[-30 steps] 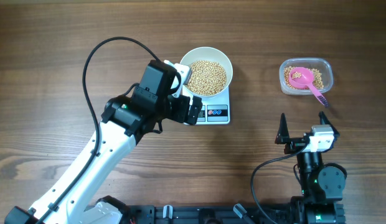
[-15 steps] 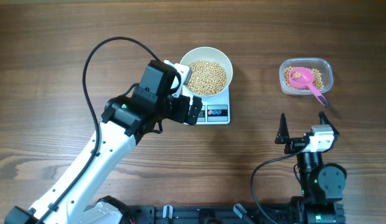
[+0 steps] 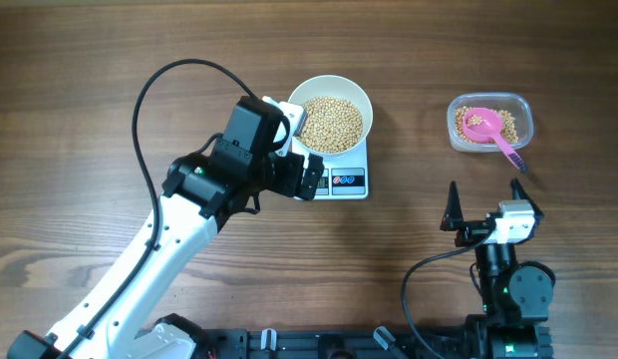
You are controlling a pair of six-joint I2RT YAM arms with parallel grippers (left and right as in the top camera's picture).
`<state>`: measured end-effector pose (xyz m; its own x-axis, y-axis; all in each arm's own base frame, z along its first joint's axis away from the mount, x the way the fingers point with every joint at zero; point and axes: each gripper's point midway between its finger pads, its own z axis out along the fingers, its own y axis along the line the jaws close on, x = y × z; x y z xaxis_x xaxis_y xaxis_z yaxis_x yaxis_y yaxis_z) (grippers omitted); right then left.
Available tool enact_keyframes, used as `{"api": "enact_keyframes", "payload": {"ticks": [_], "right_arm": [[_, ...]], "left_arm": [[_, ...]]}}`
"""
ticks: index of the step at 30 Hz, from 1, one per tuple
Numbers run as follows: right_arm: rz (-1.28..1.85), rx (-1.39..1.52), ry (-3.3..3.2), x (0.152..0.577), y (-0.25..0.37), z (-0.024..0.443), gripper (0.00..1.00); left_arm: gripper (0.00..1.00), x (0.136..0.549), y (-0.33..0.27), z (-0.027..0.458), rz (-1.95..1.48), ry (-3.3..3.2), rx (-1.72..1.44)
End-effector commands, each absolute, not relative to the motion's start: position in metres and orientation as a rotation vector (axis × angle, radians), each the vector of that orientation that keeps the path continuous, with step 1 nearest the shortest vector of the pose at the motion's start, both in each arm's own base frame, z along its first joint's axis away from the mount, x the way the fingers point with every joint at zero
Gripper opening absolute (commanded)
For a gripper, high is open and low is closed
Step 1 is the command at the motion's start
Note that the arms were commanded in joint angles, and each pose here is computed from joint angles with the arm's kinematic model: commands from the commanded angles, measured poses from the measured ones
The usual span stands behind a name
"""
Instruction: Scoop item into bowl and weigh 150g on scale
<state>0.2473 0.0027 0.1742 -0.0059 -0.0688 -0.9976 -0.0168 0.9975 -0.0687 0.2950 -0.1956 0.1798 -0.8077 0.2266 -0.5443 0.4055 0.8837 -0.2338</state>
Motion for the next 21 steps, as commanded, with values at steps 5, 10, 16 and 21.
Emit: {"api": "enact_keyframes", "payload": {"ticks": [5,10,16,21], "right_arm": [[-0.036,-0.083,1.569,0.247,0.005,0.175,1.00],[-0.036,-0.083,1.569,0.247,0.005,0.175,1.00],[-0.036,-0.083,1.569,0.247,0.005,0.175,1.00],[-0.036,-0.083,1.569,0.247,0.005,0.175,1.00]], "left_arm": [[1.00,0.300,-0.195,0.189,-0.468,2.505,0.437],[1.00,0.304,-0.197,0.199,-0.483,2.456,0.434],[1.00,0.304,-0.184,0.198,-0.398,2.465,0.405],[1.00,0.300,-0.175,0.217,-0.379,2.401,0.386]]}}
